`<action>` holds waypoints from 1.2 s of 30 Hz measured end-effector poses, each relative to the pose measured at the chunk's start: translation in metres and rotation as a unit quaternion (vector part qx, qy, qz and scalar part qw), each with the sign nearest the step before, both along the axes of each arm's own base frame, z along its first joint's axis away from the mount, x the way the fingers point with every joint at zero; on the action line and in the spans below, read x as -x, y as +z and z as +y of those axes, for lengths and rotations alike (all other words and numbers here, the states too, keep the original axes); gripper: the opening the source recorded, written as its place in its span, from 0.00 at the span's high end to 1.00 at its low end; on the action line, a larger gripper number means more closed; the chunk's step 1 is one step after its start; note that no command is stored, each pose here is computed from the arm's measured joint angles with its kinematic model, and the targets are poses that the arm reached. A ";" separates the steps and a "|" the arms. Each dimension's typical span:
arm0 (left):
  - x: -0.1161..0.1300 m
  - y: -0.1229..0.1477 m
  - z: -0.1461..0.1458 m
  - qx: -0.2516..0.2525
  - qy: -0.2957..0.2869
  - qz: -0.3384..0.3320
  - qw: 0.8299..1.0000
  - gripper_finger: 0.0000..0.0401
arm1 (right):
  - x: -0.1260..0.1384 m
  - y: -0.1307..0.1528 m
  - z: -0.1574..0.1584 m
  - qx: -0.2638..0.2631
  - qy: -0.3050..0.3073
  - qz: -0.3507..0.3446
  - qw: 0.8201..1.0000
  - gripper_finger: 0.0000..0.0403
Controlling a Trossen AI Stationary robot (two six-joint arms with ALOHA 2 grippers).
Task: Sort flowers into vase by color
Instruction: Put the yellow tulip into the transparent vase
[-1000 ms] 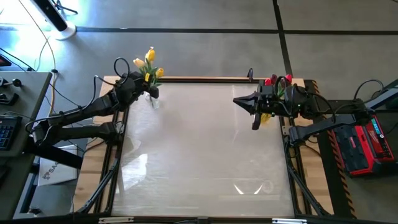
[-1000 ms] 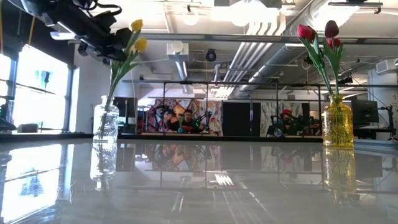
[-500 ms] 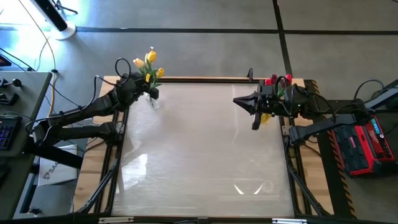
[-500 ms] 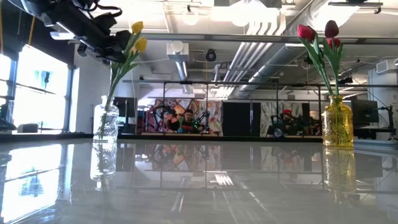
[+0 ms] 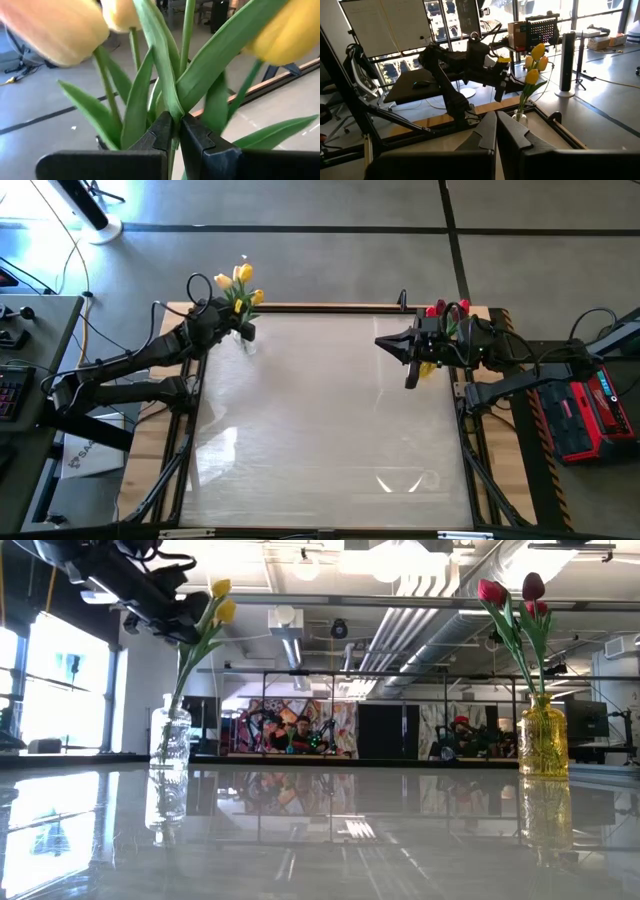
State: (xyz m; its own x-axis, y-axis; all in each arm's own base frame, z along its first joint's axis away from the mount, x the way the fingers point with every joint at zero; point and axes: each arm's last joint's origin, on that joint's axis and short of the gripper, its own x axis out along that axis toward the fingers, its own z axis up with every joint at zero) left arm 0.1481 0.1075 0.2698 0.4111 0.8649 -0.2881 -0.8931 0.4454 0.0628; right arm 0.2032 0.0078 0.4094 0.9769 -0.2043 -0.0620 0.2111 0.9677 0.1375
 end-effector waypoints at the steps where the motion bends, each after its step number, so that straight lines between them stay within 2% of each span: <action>1: 0.001 -0.001 0.001 0.004 0.003 0.001 1.000 0.97 | 0.000 0.000 0.000 0.000 0.000 0.000 1.000 1.00; 5: 0.003 -0.003 0.003 0.021 -0.007 -0.002 1.000 0.95 | 0.000 0.000 0.000 0.000 0.000 0.000 1.000 1.00; 10: 0.004 -0.004 0.005 0.029 -0.011 0.001 1.000 0.87 | 0.000 0.000 0.000 0.000 0.000 0.000 1.000 1.00; 20: 0.008 -0.009 0.006 0.029 -0.016 0.060 0.998 0.74 | 0.000 0.000 0.000 0.000 0.000 0.000 1.000 1.00; 27: 0.012 -0.033 0.004 0.060 -0.021 0.088 0.994 0.72 | 0.000 0.000 0.000 0.000 0.000 0.000 1.000 1.00; 36: 0.011 -0.033 0.005 0.056 -0.022 0.078 0.995 0.72 | 0.000 0.000 0.000 0.000 0.000 0.000 1.000 1.00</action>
State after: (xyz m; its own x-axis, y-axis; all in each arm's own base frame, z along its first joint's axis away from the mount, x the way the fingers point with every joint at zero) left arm 0.1369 0.1122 0.2370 0.3907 0.8060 -0.4447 -0.8558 0.4960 0.1471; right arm 0.2032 0.0078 0.4094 0.9769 -0.2043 -0.0620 0.2111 0.9677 0.1377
